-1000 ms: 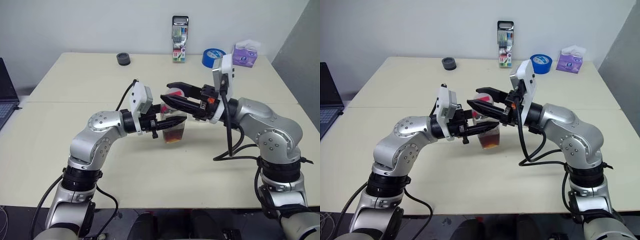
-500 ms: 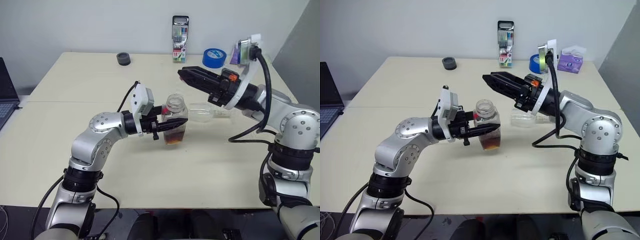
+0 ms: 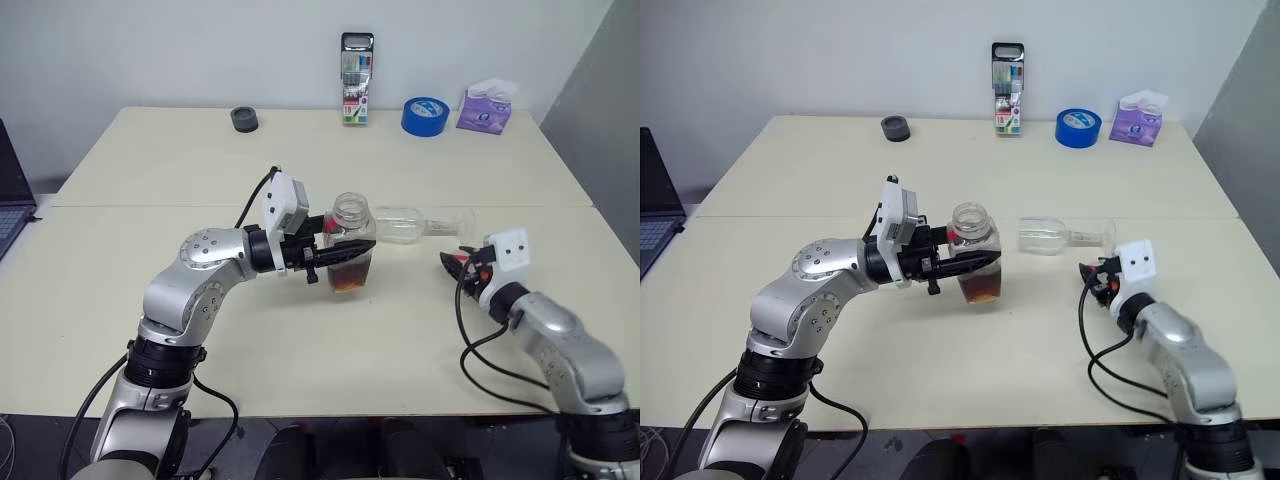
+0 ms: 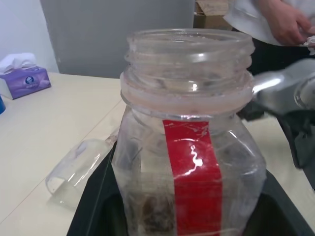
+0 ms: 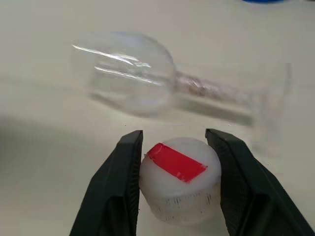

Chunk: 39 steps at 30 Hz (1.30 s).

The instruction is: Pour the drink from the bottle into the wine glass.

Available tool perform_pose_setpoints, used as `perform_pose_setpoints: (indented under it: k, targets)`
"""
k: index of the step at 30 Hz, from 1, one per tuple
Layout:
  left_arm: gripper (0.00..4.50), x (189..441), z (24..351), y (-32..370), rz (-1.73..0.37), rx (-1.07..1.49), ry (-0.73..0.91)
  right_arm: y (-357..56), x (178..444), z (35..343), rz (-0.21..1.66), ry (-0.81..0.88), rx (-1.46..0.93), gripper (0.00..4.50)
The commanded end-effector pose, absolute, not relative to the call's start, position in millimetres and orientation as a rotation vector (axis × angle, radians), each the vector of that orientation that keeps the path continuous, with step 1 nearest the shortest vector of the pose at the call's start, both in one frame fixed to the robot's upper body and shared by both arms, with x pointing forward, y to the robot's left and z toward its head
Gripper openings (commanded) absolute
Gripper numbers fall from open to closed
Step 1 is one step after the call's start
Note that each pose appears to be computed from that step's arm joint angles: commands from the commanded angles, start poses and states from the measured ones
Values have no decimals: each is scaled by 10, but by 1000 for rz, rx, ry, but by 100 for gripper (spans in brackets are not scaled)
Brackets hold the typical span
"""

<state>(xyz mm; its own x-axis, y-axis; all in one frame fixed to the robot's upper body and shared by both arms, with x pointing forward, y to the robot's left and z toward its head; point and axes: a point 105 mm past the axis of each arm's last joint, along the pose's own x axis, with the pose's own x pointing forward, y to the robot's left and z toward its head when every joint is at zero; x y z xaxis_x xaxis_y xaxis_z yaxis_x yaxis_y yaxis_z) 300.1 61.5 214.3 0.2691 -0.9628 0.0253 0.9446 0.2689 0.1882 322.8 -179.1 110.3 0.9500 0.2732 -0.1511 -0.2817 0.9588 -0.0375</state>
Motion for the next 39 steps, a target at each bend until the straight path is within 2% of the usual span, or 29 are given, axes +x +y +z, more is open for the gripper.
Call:
perform_pose_setpoints:
  k: [1,6,10,13,18,19,23,26,29,35,39]
  targets:
    - [178,2947,2322,585,-1307,168,-219,-1802,3219,1002,231,123,-75,191]
    - [178,2941,2326,594,-1304,170,-218,-1916,3153,771,130,176,-21,191]
    - [178,2939,2322,592,-1304,170,-216,-1938,3134,756,101,175,-7,191]
    - [178,2949,2323,580,-1304,169,-218,-1919,3148,774,122,168,-45,266]
    - [178,2951,2326,573,-1305,167,-220,-1908,3176,865,142,143,-61,432]
    - [178,2952,2326,574,-1304,167,-220,-1901,3186,917,151,130,-66,449]
    - [178,2957,2326,590,-1299,168,-219,-1768,3205,1260,281,34,-80,449]
    - [178,2978,2329,620,-1279,169,-221,-1479,3055,1884,674,-96,-54,449]
    - [178,2998,2330,662,-1255,164,-224,-1420,2885,2111,921,-56,-87,449]
    - [178,3099,2408,842,-1114,152,-258,-1367,2829,2460,1113,-15,-102,449]
    - [178,3268,2527,1068,-891,196,-308,-1141,2818,2615,1191,-55,-91,449]
